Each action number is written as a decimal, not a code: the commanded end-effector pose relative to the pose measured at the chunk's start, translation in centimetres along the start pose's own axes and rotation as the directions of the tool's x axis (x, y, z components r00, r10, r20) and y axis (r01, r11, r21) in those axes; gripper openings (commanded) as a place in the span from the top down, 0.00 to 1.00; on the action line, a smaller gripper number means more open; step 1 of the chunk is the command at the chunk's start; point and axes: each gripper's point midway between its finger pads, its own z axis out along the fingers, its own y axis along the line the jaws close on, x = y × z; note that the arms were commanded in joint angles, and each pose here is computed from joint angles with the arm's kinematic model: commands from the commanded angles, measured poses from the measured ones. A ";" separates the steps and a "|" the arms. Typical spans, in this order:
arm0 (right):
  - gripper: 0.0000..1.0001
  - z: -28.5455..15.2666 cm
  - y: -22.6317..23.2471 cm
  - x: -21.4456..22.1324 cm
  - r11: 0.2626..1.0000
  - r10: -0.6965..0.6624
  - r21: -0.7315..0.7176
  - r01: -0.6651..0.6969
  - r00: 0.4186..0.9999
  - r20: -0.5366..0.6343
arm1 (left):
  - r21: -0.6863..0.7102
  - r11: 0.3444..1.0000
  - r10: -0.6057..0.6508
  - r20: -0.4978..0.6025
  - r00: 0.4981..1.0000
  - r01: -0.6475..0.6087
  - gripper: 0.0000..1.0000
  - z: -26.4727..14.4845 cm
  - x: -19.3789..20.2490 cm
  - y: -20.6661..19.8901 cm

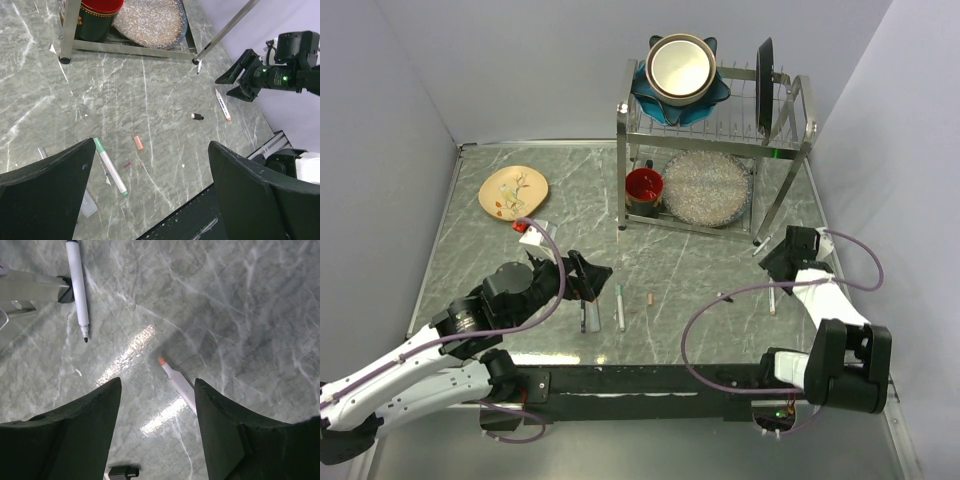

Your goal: Insert the pens into the pen caps

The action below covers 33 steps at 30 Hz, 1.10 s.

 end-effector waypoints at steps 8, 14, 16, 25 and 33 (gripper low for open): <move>0.31 0.7 -0.5 -0.2 0.999 -0.018 0.045 0.022 0.996 -0.090 | 0.063 0.998 -0.005 0.060 0.998 0.001 0.01 -1.2 -1.9 -1.2; 0.37 1.1 -0.5 1.9 0.999 -0.041 0.024 0.047 0.983 -0.178 | 0.069 0.998 -0.008 0.061 0.998 0.003 0.01 -1.4 -1.9 -1.2; 0.43 0.9 -0.7 2.1 0.998 -0.048 0.026 0.053 0.982 -0.181 | 0.079 0.997 -0.011 0.064 0.998 0.006 0.01 -1.5 -1.8 -1.3; 0.66 0.7 -0.7 3.5 0.996 -0.088 0.016 0.093 0.975 -0.205 | 0.098 0.995 -0.018 0.064 0.998 0.011 0.01 -1.7 -1.8 -1.6; 0.80 0.7 1.6 5.1 0.995 -0.103 -0.037 0.097 0.970 -0.220 | 0.089 0.996 -0.026 0.090 0.996 0.018 0.01 -2.3 -2.2 -1.2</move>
